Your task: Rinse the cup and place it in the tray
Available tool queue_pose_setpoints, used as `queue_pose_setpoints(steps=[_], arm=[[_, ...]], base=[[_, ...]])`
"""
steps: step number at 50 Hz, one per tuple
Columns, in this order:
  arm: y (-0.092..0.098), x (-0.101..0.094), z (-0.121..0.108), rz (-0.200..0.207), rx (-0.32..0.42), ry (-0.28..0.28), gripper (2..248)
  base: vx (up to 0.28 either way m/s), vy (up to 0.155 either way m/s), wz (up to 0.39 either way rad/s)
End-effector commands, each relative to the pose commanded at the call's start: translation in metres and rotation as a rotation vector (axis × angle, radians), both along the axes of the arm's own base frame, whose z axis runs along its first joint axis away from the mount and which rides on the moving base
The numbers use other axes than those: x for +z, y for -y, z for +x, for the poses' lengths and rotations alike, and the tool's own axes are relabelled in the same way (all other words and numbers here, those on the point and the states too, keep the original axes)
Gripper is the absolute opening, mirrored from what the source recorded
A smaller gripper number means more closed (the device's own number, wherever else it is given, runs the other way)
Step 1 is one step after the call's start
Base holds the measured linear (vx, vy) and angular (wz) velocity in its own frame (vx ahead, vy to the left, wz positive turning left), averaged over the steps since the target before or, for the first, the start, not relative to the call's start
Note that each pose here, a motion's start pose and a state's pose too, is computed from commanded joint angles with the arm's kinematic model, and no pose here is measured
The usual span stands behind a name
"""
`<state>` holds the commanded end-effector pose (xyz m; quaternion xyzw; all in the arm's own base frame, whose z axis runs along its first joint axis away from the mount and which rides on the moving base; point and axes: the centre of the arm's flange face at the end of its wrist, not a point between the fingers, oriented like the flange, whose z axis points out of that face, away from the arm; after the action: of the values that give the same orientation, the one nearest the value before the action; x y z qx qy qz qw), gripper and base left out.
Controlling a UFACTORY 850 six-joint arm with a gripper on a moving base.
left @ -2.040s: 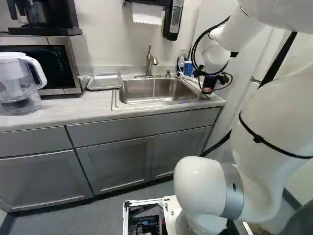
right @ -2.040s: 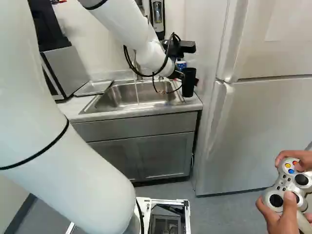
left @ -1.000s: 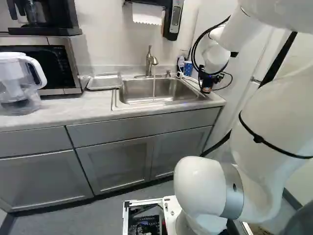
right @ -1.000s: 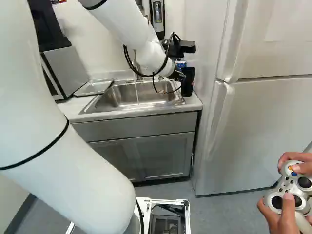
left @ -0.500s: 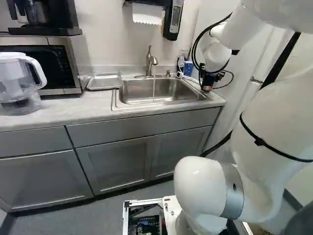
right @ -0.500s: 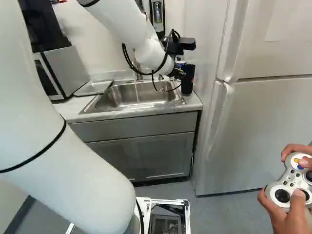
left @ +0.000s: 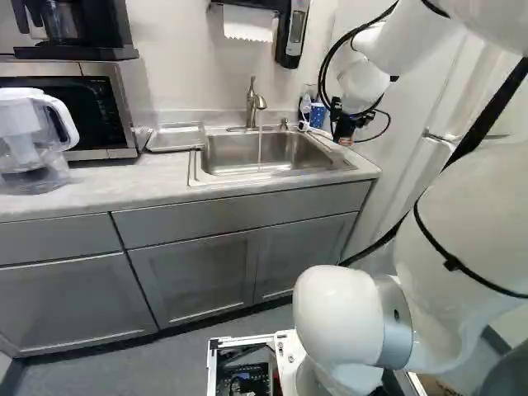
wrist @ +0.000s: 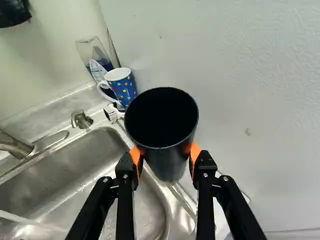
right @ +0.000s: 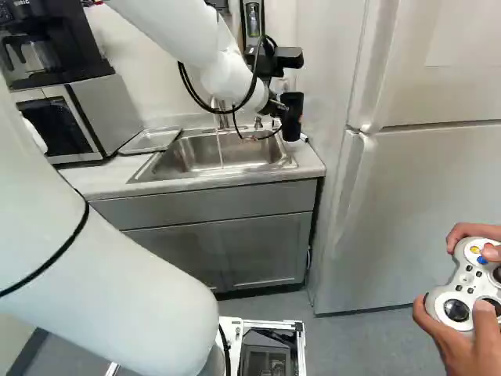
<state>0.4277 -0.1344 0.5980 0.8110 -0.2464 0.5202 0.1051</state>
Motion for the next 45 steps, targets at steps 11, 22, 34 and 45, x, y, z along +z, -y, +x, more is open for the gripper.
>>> queue_pose_setpoints(steps=[11, 22, 34, 45], arm=[[-0.017, 0.006, 0.001, -0.004, 0.037, 0.014, 114], [-0.033, 0.006, 0.004, -0.003, 0.075, 0.015, 114], [-0.051, 0.007, 0.013, -0.002, 0.118, 0.013, 114], [-0.063, 0.005, 0.016, 0.014, 0.16, 0.001, 114]], base=[[0.0, 0.0, 0.0], [0.0, 0.0, 0.0], [0.0, 0.0, 0.0], [0.0, 0.0, 0.0]])
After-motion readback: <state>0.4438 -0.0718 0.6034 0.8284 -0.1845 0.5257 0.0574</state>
